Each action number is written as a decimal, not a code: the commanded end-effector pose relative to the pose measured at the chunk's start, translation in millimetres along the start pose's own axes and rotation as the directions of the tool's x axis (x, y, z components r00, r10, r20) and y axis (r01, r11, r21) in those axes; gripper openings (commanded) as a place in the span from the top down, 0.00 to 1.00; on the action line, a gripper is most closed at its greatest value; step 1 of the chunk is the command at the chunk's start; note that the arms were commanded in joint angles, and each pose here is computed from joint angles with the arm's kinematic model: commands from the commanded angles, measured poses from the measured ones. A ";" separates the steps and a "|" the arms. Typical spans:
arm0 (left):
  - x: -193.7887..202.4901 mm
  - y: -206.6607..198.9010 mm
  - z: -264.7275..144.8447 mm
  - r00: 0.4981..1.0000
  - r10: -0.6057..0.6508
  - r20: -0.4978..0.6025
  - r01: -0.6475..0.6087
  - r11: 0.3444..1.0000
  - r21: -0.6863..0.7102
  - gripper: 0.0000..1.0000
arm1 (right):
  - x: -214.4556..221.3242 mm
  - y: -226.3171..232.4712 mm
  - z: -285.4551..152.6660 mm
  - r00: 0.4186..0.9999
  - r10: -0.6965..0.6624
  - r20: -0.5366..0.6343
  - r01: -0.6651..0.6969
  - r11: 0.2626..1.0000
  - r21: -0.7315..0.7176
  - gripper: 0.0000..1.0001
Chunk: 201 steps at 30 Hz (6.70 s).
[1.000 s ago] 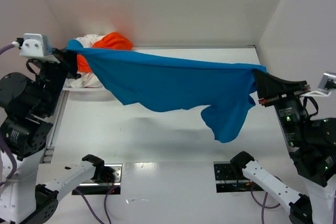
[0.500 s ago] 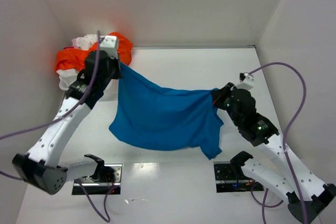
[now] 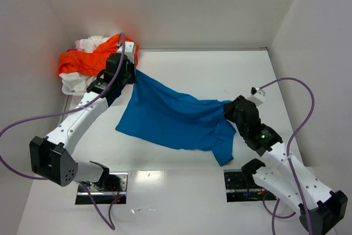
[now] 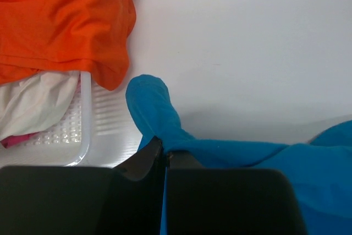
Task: Fold and stack the t-shirts
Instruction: Move the tshirt to the center of the board, then flatten out the tshirt
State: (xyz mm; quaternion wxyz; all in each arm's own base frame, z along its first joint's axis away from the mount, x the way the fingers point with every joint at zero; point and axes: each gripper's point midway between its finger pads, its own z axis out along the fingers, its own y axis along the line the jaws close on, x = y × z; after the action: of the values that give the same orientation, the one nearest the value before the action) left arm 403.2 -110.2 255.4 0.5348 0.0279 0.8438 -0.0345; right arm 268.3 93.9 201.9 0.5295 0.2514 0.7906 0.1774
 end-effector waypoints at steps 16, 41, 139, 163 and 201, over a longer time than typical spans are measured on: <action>16.7 -7.7 -34.9 1.000 -0.021 -0.003 0.021 0.994 0.106 1.00 | 34.7 -20.5 36.0 0.994 0.087 -0.069 -0.082 0.994 0.065 0.00; 31.4 -11.2 -33.7 1.000 0.002 -0.021 0.001 0.991 0.137 1.00 | 76.6 -48.6 122.1 0.947 -0.062 -0.314 0.108 0.985 0.133 0.28; 47.0 -1.4 -44.2 0.998 -0.009 -0.055 0.016 0.989 0.145 1.00 | 145.3 -3.3 206.4 0.772 -0.320 -0.550 0.407 0.913 0.041 0.46; 49.4 -1.5 -41.9 0.998 -0.007 -0.064 0.016 0.989 0.144 1.00 | 162.1 -11.9 199.8 0.753 -0.300 -0.586 0.413 0.909 0.066 1.00; -104.7 27.6 -266.0 0.874 -0.127 0.469 0.026 0.976 0.216 1.00 | -292.5 163.6 -165.9 0.870 -0.019 0.492 0.198 0.929 -0.314 1.00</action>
State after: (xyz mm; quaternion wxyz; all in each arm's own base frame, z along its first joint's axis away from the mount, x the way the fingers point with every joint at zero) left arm 204.3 -46.8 499.5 0.7634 0.0262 0.6339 -0.1210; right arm 227.4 55.4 599.7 0.7702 0.1367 0.5703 0.2507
